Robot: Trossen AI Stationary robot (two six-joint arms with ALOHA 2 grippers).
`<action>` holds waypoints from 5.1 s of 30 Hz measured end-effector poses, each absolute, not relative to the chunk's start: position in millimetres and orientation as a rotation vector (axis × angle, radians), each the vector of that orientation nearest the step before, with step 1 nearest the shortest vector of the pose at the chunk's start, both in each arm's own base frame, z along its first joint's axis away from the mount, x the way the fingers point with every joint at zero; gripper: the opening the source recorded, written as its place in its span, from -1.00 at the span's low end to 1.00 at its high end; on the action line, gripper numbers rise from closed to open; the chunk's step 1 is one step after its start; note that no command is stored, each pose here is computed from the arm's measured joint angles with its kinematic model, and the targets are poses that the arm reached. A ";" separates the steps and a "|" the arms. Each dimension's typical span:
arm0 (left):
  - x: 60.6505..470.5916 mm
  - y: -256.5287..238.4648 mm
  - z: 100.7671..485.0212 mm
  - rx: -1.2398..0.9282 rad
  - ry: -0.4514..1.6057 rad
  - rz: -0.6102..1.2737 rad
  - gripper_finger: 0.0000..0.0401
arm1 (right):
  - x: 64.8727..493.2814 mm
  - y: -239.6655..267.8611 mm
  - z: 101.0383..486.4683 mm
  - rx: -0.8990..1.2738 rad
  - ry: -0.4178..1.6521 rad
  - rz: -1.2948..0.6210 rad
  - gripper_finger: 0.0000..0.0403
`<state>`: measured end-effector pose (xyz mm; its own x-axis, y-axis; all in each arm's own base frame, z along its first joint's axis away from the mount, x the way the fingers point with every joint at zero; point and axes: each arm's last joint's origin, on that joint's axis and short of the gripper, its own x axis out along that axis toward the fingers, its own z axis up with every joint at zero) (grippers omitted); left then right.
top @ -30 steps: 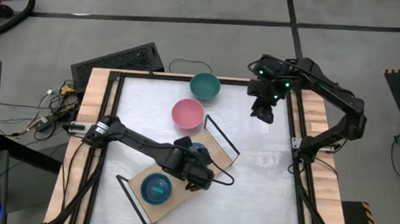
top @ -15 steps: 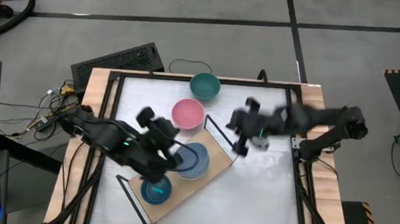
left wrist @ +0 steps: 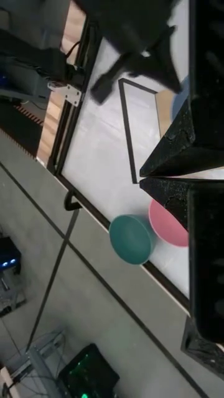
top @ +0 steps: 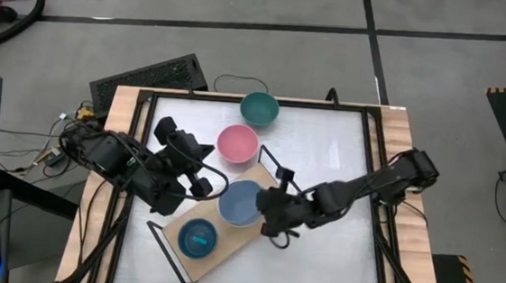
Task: Place and stack bowls onto a shelf
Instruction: Stack the light blue bowl on the top white bowl on the shelf, then stack the light pink bowl on the top light blue bowl on the shelf
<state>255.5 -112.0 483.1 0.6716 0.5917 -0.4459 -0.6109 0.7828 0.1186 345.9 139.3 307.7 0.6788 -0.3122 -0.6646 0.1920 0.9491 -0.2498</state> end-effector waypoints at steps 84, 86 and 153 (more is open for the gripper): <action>337.1 90.2 183.4 0.235 1.353 -0.027 0.05 | 190.0 54.2 456.0 0.139 0.630 -0.395 -0.66; 336.9 91.1 180.2 0.208 1.369 -0.008 -0.14 | 190.0 54.5 455.8 0.144 0.636 -0.384 -0.66; 339.9 -123.5 313.3 0.227 1.028 -0.231 -1.00 | 183.2 54.7 448.5 0.104 0.771 -0.310 -0.66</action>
<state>339.9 -123.5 313.3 0.4967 -0.0833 -0.8639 0.2948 0.9524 0.0777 183.2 54.7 448.5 0.6742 -0.2371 -0.6995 0.3125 0.9497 -0.0207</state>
